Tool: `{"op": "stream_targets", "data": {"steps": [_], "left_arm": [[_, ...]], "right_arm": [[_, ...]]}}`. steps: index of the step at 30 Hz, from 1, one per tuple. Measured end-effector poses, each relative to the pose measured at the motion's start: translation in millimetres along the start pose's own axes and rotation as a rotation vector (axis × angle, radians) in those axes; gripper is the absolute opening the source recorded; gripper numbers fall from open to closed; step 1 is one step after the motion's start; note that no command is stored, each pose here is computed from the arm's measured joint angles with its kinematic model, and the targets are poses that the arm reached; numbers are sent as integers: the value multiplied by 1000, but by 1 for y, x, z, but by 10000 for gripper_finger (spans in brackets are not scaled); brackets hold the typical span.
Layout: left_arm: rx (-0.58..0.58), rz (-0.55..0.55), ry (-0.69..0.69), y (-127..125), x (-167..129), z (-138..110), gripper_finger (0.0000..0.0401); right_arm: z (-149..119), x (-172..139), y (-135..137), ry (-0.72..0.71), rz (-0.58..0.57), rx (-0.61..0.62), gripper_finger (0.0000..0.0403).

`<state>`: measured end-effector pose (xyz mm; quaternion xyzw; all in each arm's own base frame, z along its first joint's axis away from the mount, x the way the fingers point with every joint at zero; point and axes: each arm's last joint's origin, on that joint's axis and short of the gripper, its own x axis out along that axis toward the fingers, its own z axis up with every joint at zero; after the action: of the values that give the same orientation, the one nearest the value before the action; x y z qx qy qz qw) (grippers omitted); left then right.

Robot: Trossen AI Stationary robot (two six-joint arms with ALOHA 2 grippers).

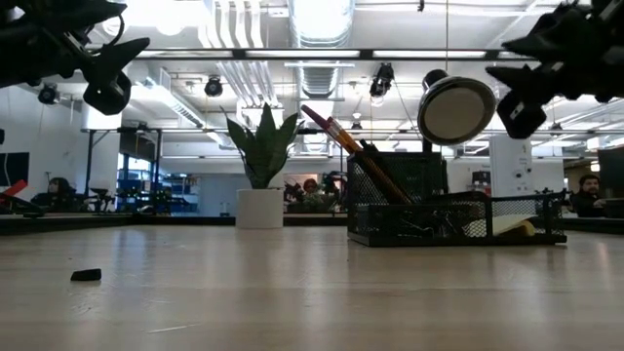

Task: Pick and place office supplies into organizer
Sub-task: Return to Home Position

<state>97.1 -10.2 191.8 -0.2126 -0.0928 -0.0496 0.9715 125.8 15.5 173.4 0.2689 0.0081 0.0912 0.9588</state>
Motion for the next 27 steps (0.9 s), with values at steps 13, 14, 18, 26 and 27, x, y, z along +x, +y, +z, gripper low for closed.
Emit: {"op": "stream_targets", "data": {"steps": [13, 14, 18, 26, 27], "left_arm": [[106, 0, -1, 0, 0, 0, 182], [106, 0, -2, 0, 0, 0, 182], [105, 0, -2, 0, 0, 0, 182], [105, 0, -1, 0, 0, 0, 182], [105, -1, -2, 0, 0, 0, 182]], "right_arm": [[16, -18, -4, -168, -83, -67, 123], [16, -20, -4, -184, -101, -71, 123], [15, -27, -6, -203, -157, -68, 123], [11, -32, -9, -193, -223, -111, 123], [10, -32, -10, -183, -239, -109, 123]]}}
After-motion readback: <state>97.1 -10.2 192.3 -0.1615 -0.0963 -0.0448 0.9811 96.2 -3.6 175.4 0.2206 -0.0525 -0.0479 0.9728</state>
